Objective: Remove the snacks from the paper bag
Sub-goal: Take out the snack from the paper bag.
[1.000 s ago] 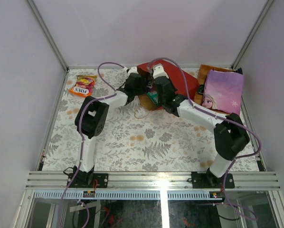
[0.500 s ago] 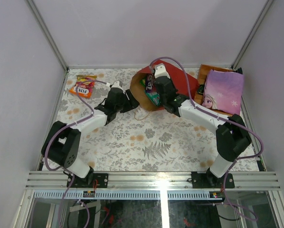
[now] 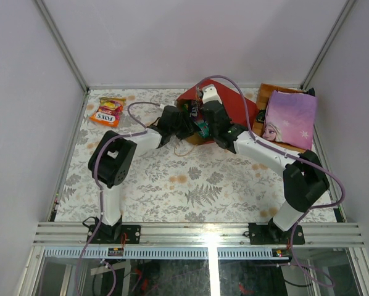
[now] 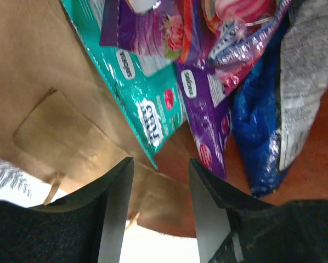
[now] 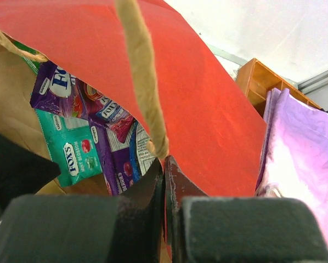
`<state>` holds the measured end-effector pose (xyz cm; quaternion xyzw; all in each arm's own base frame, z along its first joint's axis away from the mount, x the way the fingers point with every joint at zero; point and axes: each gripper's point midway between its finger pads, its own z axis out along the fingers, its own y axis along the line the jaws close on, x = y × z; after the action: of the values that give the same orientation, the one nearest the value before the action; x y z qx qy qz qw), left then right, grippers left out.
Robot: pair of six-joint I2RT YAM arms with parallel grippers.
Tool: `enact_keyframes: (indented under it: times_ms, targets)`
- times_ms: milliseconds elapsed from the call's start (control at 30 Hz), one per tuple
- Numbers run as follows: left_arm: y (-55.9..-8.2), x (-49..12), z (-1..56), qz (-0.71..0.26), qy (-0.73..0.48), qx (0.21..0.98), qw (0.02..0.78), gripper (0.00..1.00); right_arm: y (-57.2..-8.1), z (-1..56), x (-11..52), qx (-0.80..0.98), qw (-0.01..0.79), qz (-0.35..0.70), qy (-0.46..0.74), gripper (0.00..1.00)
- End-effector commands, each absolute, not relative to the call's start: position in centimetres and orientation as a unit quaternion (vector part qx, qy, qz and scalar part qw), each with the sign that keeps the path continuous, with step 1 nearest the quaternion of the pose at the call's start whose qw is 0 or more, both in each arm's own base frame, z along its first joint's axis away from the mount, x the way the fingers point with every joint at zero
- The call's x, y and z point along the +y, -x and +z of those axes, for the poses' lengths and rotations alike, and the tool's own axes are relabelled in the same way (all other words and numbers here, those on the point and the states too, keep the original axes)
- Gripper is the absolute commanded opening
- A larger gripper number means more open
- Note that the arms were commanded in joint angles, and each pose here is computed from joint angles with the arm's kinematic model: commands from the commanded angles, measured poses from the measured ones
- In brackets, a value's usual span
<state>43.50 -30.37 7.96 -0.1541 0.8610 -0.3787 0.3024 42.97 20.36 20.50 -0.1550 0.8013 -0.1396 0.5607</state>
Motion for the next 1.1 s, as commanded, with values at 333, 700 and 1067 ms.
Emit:
enact_keyframes:
  times_ms: [333,700,1067]
  targets:
    - [-47.1,-29.3,3.7,-0.319,0.231,0.862,0.319,0.44,-42.4,22.1,18.9,0.795,0.577,-0.137,0.128,0.01]
    - [-49.8,-31.1,1.8,-0.347,0.268,0.843,0.311,0.35,-42.0,22.2,18.7,0.796,0.576,-0.134,0.129,0.01]
    - [-47.4,-28.6,7.6,-0.335,0.232,0.822,0.399,0.0,-41.7,22.6,18.7,0.793,0.582,-0.127,0.13,0.01]
